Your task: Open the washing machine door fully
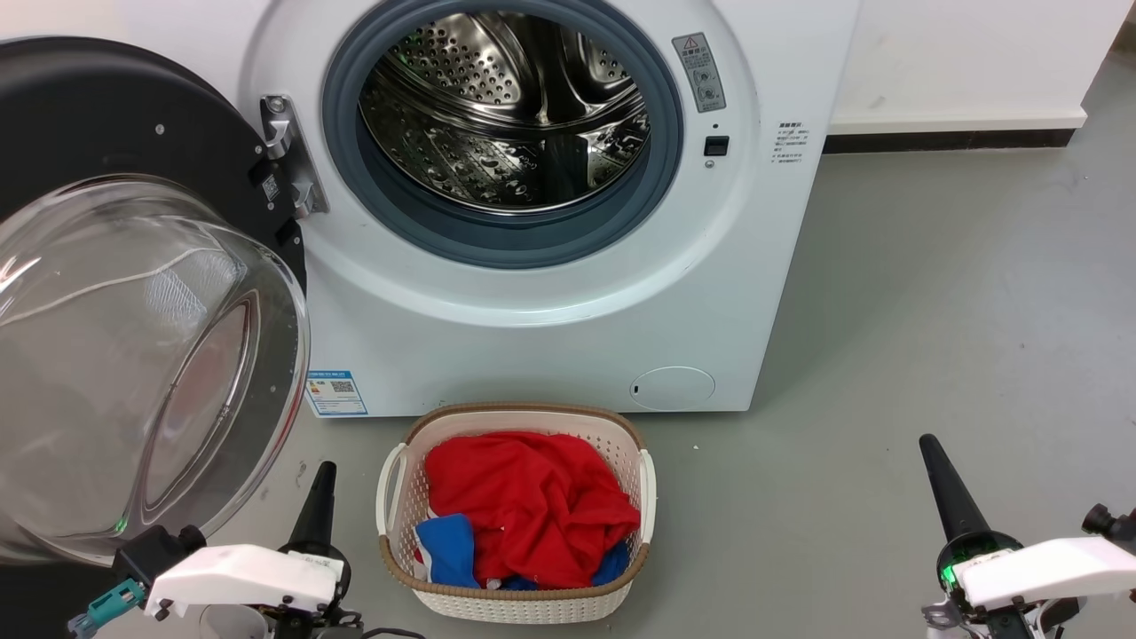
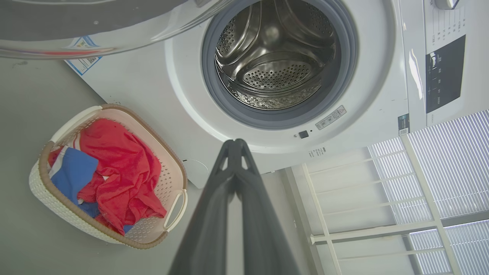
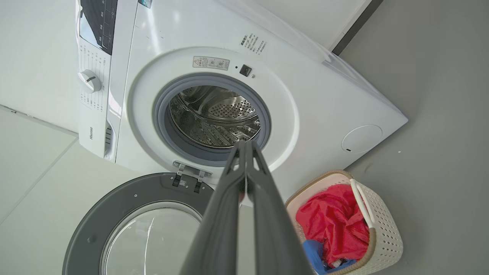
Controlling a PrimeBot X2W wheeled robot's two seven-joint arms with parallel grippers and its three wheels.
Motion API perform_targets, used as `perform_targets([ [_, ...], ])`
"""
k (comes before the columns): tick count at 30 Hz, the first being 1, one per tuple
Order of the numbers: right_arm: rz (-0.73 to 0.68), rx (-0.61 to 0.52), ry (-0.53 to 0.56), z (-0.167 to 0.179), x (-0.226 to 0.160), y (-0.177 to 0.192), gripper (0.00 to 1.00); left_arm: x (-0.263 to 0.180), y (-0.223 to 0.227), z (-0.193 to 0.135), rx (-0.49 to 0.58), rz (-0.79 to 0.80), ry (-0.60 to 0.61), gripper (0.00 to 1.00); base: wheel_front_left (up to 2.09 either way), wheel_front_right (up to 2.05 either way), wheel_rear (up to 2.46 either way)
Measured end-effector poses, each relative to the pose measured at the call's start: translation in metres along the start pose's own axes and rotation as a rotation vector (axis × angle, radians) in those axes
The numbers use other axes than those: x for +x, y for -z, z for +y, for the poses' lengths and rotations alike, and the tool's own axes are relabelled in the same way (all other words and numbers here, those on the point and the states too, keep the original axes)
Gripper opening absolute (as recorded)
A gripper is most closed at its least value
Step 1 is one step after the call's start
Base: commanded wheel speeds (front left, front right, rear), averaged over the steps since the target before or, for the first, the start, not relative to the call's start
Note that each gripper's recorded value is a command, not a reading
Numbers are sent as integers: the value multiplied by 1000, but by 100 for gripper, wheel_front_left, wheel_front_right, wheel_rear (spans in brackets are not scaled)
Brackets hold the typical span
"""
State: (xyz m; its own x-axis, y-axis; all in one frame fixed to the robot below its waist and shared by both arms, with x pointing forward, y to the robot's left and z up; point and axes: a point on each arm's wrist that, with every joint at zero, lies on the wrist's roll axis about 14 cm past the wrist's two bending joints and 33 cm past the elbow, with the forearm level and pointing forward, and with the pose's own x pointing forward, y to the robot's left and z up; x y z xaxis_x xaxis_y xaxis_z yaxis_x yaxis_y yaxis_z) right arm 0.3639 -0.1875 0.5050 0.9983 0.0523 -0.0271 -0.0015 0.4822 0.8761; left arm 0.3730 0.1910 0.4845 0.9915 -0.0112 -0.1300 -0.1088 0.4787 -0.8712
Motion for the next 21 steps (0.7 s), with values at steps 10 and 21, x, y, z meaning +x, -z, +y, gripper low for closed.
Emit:
perform_targets([
  [10, -14, 100, 0, -1, 5, -3, 0, 3, -2, -3, -103, -1, 18, 0, 0, 0, 0],
  [21, -23, 203, 2, -3, 9, -5, 0, 5, -5, -5, -206, -8, 35, 0, 0, 0, 0],
])
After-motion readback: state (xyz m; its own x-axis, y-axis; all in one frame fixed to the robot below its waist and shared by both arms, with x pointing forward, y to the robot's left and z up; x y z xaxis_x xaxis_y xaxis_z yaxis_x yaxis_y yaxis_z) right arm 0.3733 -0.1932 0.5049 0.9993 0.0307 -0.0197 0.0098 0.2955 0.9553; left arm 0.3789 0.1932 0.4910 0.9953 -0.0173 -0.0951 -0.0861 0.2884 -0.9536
